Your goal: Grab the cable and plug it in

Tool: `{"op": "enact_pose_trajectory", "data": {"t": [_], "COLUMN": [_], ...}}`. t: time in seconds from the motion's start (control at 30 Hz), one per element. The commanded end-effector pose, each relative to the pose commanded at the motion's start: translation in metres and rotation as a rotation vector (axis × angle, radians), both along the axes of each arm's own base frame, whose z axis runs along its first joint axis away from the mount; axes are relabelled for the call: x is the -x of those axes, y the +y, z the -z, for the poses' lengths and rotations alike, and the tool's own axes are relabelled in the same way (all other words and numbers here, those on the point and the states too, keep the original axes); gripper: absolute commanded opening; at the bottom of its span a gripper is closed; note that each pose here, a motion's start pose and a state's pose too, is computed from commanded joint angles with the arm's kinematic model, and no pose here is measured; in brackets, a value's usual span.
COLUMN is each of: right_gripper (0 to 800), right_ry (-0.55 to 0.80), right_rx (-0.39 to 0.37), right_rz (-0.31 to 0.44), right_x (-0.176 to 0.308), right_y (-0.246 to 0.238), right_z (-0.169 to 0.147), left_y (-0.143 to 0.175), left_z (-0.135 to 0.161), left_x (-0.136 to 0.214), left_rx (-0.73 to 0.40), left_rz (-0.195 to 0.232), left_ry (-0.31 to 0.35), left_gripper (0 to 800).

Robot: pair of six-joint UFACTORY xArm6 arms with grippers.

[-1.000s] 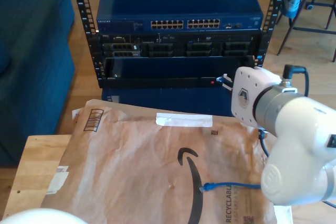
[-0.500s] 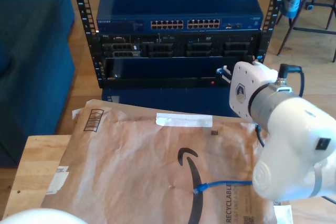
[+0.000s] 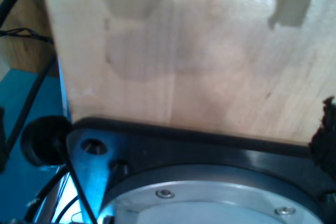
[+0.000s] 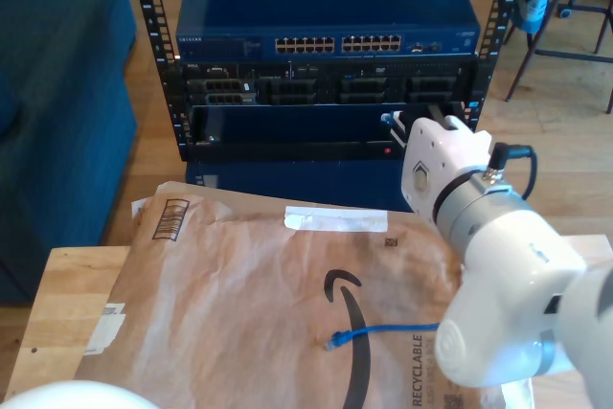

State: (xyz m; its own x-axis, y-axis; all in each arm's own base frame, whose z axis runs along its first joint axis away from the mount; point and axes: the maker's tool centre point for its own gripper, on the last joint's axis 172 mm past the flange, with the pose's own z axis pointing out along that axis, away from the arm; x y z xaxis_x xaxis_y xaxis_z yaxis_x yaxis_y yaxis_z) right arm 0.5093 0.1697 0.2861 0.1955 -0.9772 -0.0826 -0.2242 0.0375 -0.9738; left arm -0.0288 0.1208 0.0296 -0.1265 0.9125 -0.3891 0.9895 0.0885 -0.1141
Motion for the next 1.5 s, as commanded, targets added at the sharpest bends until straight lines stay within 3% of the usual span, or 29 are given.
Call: {"op": "enact_pose_trajectory", "data": {"t": [0.23,0.43,0.67,0.93,1.3,1.5], "right_gripper": [0,0,0,0,0,0], "right_ry": [-0.117,-0.182,-0.28,-0.264,-0.26,-0.268], "right_rx": [-0.024,-0.013,-0.049,-0.048,0.007,-0.012], "right_rz": [0.01,0.033,0.048,0.178,0.242,0.312], "right_x": [-0.036,-0.038,-0.054,-0.08,-0.108,-0.116], "right_y": [0.018,0.012,0.017,-0.01,-0.017,-0.032], "right_z": [-0.008,0.002,-0.036,-0.019,0.01,0.012], "left_y": [0.0,0.0,-0.001,-0.001,-0.001,-0.001], "left_z": [0.0,0.0,0.0,0.0,0.0,0.0], "left_x": [0.0,0.0,0.001,0.001,0.001,0.001], "left_rx": [0.0,0.002,0.009,0.009,0.009,0.009], "left_rz": [0.001,0.0,-0.006,-0.006,-0.006,-0.006], "left_ry": [-0.001,-0.001,-0.001,-0.001,-0.001,-0.001], "left_gripper": [800,800,800,800,800,800]}}
